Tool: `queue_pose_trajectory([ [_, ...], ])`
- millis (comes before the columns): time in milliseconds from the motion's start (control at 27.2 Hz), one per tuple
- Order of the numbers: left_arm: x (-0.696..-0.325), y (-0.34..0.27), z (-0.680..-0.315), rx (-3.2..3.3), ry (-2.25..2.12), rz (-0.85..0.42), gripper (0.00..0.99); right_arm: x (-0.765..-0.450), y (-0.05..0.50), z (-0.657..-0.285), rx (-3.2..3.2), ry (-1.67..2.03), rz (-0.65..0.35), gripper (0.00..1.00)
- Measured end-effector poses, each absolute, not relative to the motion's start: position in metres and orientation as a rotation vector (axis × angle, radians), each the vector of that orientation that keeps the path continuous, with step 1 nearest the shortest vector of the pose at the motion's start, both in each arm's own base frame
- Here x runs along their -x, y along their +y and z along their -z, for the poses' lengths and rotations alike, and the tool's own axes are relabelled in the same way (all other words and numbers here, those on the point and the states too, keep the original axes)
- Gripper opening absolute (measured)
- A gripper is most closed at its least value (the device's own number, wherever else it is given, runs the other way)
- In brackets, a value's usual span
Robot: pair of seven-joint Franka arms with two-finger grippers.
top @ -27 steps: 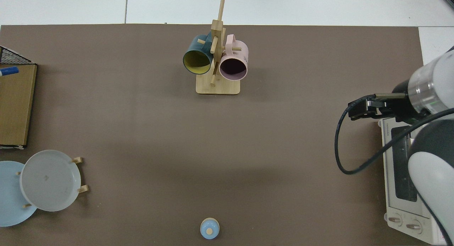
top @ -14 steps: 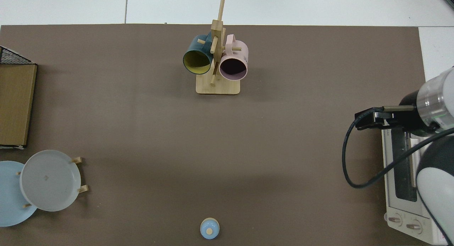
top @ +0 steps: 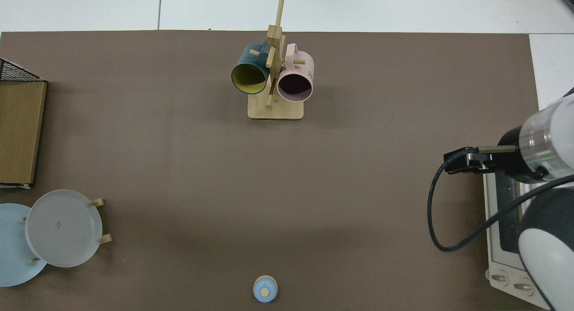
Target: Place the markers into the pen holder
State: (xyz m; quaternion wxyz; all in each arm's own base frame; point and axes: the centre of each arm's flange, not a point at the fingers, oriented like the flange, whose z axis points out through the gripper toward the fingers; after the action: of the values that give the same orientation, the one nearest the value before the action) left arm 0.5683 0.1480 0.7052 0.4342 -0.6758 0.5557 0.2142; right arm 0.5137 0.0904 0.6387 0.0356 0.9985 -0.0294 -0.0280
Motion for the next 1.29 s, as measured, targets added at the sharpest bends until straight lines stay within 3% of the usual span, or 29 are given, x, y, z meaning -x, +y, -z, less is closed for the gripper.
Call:
queue_pose_trajectory([
  [881, -0.579, 0.2, -0.709, 1.536, 1.454, -0.658, 0.163, -0.531, 0.098, -0.655, -3.108, -0.08, -0.027, 1.0],
  [1285, -0.589, 0.232, -0.67, 1.5, 1.47, -0.697, 0.163, -0.538, 0.102, -0.657, -3.146, -0.083, -0.078, 1.0],
])
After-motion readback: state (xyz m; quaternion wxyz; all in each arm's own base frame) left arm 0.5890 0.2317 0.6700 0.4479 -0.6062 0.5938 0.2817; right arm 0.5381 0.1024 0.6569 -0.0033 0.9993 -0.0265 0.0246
